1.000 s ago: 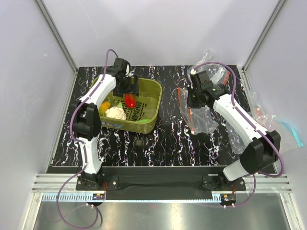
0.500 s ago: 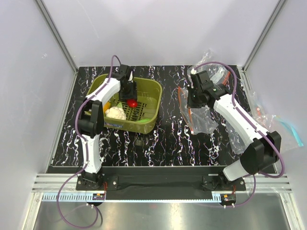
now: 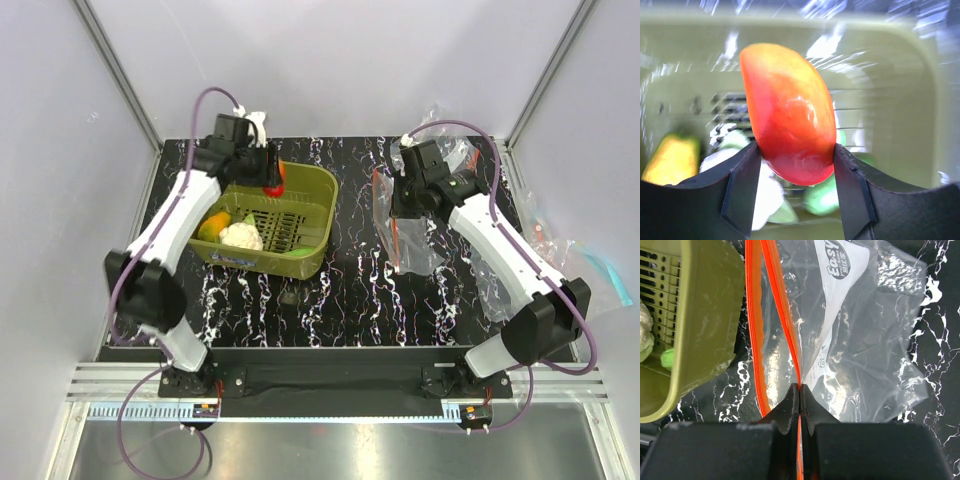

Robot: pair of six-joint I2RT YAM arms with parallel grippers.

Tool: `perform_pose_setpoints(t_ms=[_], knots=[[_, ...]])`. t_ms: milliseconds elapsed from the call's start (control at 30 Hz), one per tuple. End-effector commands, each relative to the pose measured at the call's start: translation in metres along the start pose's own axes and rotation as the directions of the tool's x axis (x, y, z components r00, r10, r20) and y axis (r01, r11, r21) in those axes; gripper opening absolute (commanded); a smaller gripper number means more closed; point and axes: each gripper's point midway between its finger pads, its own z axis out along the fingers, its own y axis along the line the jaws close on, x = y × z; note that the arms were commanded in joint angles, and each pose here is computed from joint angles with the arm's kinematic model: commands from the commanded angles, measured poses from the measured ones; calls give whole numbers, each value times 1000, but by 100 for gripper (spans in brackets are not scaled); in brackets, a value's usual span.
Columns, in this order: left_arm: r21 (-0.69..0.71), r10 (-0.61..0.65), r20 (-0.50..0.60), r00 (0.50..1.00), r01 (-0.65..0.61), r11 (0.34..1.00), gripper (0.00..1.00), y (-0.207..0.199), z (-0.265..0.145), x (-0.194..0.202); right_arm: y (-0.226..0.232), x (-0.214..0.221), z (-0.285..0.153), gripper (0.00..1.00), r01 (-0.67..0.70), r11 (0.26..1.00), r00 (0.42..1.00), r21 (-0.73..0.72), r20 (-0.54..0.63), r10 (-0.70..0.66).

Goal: Place the food in the zip-top bag and seal the zipper
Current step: Pick up the fake fruit from the bin, then place the fake fruit in the zipper food storage bag.

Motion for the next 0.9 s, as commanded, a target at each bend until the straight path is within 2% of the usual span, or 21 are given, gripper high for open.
perform_pose_setpoints(t_ms=[0, 33, 133, 167, 233, 267, 433, 567, 633, 733, 867], knots=[[276, 30, 200, 979, -85, 957, 40, -63, -58, -39, 10, -28, -23, 0, -7, 999, 997, -44, 75, 11], [382, 21, 229, 973, -110, 918, 40, -89, -69, -43, 14, -29, -24, 0, -3, 998, 998, -57, 70, 7], [506, 35, 266, 963, -170, 845, 40, -131, -84, -46, 18, -30, -25, 0, -9, 998, 998, -69, 56, 13], [594, 45, 285, 957, -214, 776, 40, -163, -96, -48, 20, -30, -25, 0, -8, 997, 999, -78, 47, 12], [657, 47, 289, 956, -234, 717, 39, -190, -102, -45, 21, -31, -26, 0, -13, 997, 998, -81, 52, 17], [709, 44, 286, 957, -242, 662, 39, -215, -106, -41, 25, -30, -27, 0, -16, 994, 999, -103, 42, 21], [786, 53, 293, 955, -272, 556, 39, -267, -113, -32, 28, -29, -30, 0, -16, 992, 999, -123, 32, 20], [799, 58, 313, 948, -296, 524, 39, -285, -118, -32, 30, -26, -30, 0, -13, 991, 1000, -130, 20, 16], [800, 47, 304, 951, -283, 529, 39, -285, -115, -32, 30, -26, -31, 0, -12, 991, 1000, -133, 21, 15], [806, 27, 259, 965, -232, 544, 37, -284, -102, -25, 31, -27, -36, 0, -13, 989, 999, -147, 36, 19], [815, 5, 147, 989, -124, 565, 33, -279, -85, -5, 27, -28, -38, 0, -14, 992, 999, -124, 40, 19]])
